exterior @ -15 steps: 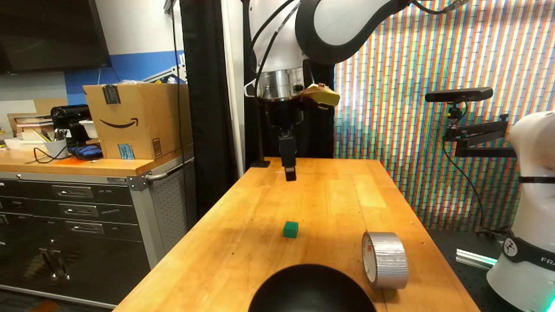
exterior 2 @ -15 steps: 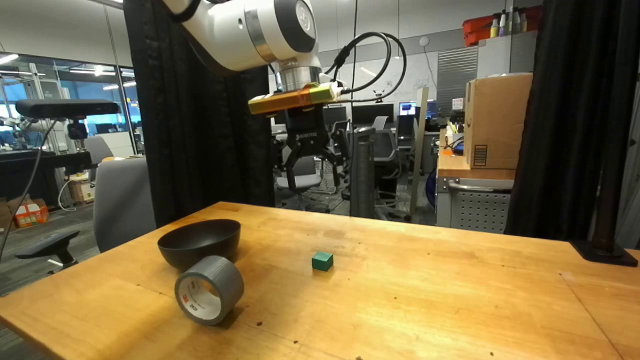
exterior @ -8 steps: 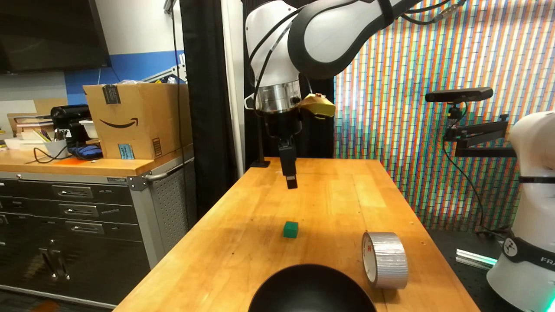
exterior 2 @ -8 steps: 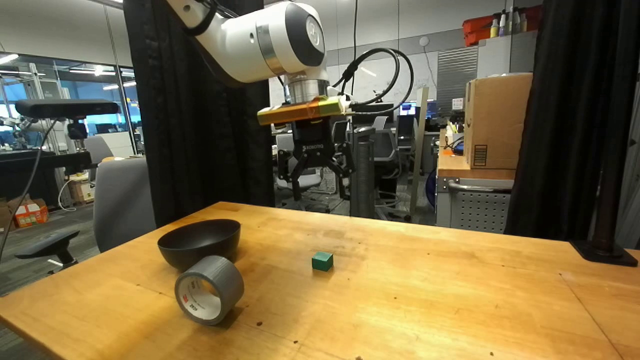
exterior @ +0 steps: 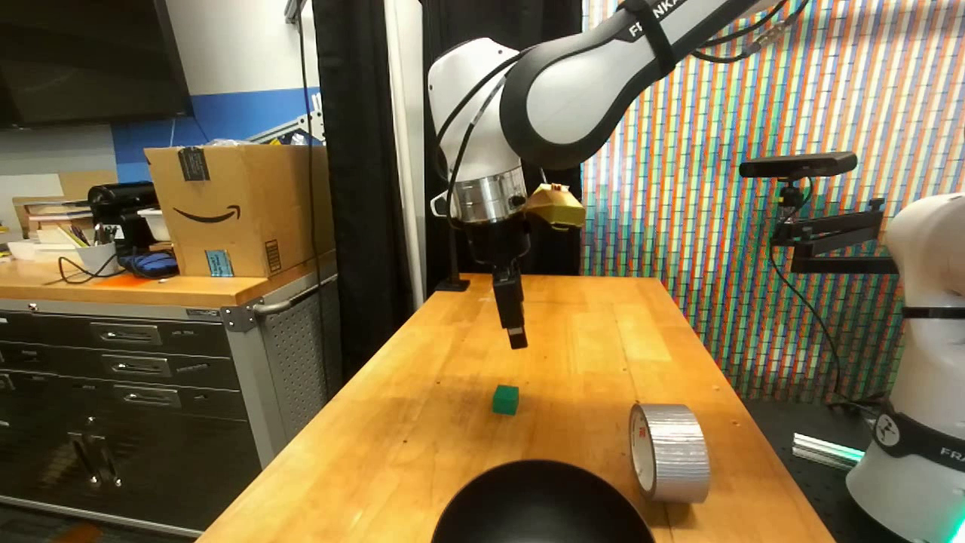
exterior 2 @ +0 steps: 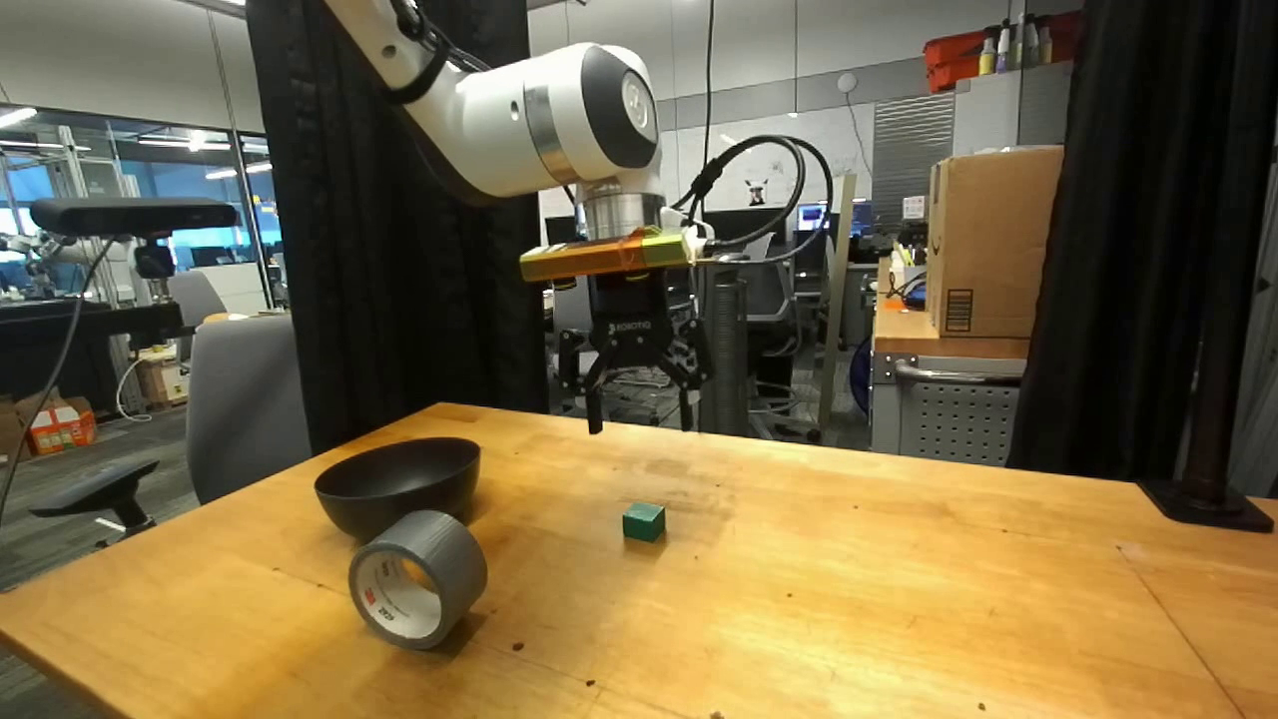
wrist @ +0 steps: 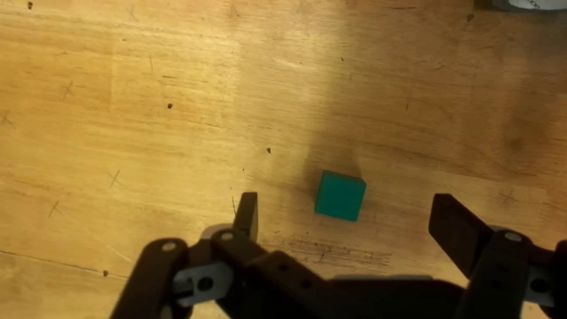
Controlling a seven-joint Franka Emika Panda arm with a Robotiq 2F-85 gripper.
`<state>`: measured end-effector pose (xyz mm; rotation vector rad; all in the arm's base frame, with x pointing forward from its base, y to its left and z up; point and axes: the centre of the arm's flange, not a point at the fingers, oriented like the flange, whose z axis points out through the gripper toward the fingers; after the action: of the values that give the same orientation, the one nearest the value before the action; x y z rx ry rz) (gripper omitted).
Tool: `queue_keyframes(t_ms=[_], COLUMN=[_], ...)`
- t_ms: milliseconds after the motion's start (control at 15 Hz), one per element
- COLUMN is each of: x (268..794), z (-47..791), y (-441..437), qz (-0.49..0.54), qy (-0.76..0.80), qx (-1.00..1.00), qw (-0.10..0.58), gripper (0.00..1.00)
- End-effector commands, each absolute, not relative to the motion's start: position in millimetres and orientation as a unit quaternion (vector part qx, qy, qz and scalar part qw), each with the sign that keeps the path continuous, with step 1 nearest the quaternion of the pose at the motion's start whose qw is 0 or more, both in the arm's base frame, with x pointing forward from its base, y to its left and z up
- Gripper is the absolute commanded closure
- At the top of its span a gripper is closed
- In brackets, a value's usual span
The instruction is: Pick up the green object from the table and put it in the bowl
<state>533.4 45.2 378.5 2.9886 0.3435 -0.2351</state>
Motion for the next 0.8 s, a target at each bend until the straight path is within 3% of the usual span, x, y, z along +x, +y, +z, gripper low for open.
queue_keyframes(t_ms=[0, 733], x=[525.6, 531.1], z=[363.6, 339.8], y=[50.8, 73.5], qz=[-0.074, -0.092], qy=[0.113, 0.123], qx=[0.988, 0.985], qw=[0.075, 0.079], gripper=[0.00, 0.00])
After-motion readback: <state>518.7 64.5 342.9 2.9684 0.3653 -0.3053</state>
